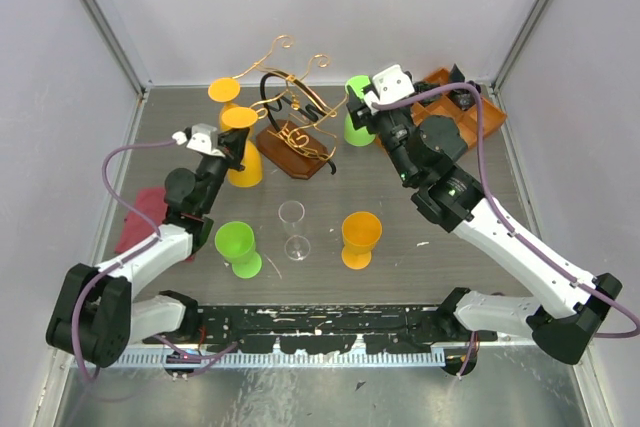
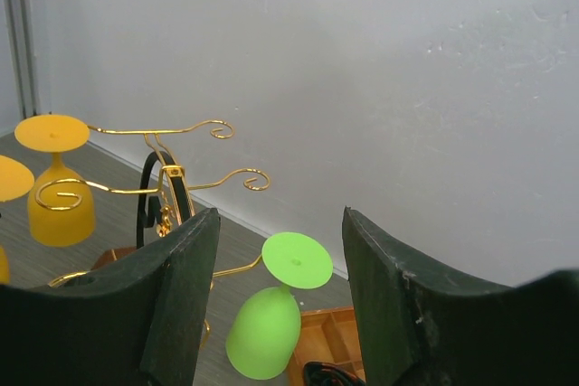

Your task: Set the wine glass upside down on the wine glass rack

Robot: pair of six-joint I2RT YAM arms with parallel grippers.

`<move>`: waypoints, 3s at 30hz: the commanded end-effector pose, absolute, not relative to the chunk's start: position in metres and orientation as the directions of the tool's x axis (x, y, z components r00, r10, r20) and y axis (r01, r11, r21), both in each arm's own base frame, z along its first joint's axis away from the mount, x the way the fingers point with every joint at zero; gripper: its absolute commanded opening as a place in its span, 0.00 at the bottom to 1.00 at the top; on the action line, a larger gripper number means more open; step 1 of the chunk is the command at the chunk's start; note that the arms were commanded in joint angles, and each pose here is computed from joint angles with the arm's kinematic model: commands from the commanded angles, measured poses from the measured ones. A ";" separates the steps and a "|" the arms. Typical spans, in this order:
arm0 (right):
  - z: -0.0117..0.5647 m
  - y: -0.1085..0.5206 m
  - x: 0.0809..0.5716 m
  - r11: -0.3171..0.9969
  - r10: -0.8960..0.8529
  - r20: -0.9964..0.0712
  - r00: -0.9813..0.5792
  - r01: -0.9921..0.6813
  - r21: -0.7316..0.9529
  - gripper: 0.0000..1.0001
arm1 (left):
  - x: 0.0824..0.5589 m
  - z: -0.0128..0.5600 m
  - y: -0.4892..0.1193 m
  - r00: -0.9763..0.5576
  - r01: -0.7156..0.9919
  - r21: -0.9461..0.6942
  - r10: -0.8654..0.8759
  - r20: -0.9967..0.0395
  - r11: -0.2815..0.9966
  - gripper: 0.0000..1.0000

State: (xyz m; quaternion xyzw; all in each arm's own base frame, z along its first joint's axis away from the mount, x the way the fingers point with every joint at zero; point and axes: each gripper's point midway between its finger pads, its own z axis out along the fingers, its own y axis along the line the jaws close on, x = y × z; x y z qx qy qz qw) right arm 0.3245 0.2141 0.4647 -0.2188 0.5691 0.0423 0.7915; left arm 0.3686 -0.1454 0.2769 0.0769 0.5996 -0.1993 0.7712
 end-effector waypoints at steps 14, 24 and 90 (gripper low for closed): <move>0.478 0.203 0.315 0.904 -0.188 -0.907 0.377 -0.294 -0.310 0.63 | 0.385 0.287 -0.167 0.315 0.431 -0.053 -0.205 -0.926 0.901 0.00; 0.475 0.199 0.317 0.905 -0.215 -0.906 0.365 -0.275 -0.326 0.63 | 0.405 0.283 -0.178 0.352 0.429 -0.119 -0.286 -0.891 0.896 0.00; 0.445 0.206 0.328 0.891 -0.273 -0.914 0.299 -0.279 -0.357 0.65 | 0.419 0.270 -0.198 0.361 0.416 -0.053 -0.218 -0.907 0.908 0.50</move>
